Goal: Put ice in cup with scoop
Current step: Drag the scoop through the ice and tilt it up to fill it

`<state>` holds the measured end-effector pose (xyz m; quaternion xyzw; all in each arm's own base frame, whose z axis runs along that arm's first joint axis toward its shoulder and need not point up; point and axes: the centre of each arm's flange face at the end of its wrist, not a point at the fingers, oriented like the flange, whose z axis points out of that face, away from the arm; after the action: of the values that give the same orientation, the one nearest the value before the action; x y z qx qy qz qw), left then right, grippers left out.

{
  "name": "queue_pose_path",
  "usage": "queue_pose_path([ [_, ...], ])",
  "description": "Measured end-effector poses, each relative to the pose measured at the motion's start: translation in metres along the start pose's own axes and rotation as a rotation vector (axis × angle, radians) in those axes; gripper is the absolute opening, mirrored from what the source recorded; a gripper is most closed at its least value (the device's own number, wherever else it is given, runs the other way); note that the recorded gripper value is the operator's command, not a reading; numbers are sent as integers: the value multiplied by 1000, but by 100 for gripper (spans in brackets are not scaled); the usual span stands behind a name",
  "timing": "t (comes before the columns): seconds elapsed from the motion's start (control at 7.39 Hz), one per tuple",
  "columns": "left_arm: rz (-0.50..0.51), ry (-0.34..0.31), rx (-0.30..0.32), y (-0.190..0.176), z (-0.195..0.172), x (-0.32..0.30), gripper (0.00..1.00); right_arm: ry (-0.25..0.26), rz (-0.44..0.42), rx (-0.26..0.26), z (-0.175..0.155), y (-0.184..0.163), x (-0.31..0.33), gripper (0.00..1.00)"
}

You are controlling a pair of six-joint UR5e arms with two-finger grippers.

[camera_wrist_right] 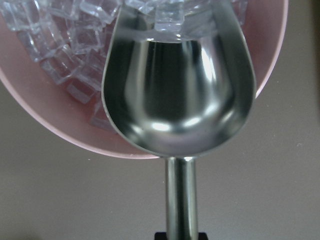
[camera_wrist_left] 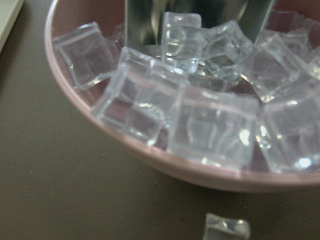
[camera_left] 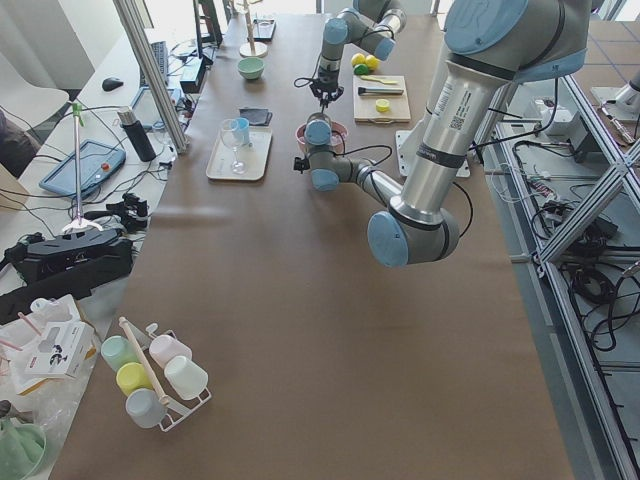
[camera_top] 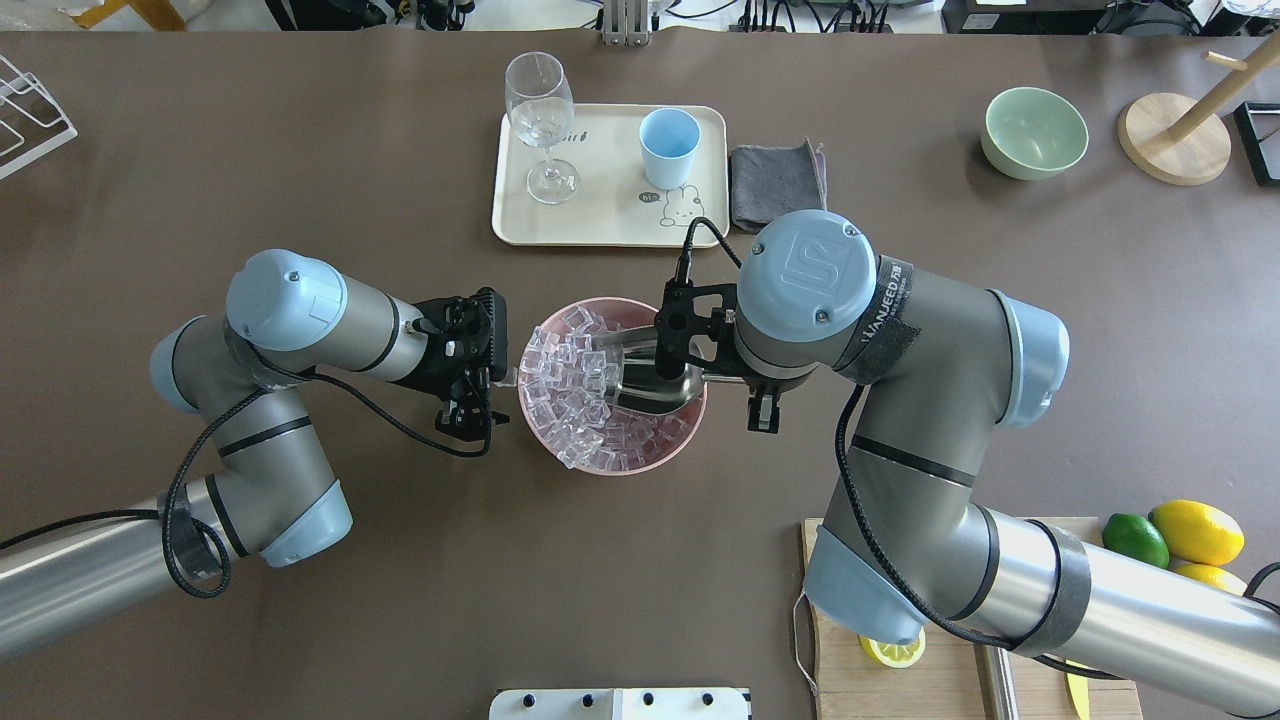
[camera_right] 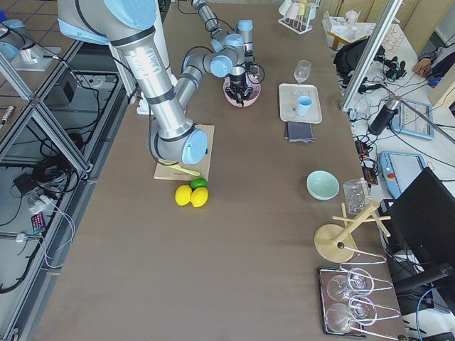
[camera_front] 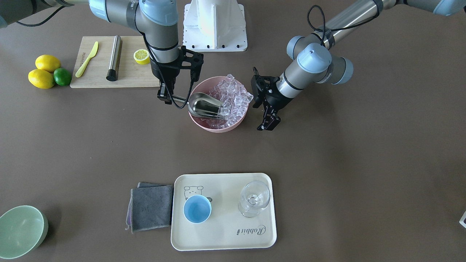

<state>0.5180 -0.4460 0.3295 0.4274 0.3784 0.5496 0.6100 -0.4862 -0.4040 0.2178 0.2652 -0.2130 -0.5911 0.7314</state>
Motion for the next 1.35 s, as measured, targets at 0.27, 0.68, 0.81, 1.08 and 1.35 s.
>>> queue_pose_path([
  [0.27, -1, 2, 1, -3, 1, 1, 99, -3, 25, 31, 10, 4, 1, 0],
  [0.68, -59, 6, 6, -10, 2, 3, 99, 0, 48, 69, 17, 2, 2, 0],
  [0.81, -67, 6, 8, -11, 2, 3, 99, -17, 50, 81, 16, 2, 0, 0],
  [1.08, -71, 7, 9, -13, 2, 4, 99, -53, 52, 110, 14, 3, -1, 0],
  [1.35, -73, 8, 8, -14, 2, 3, 99, -88, 80, 155, 18, 9, 2, 0],
])
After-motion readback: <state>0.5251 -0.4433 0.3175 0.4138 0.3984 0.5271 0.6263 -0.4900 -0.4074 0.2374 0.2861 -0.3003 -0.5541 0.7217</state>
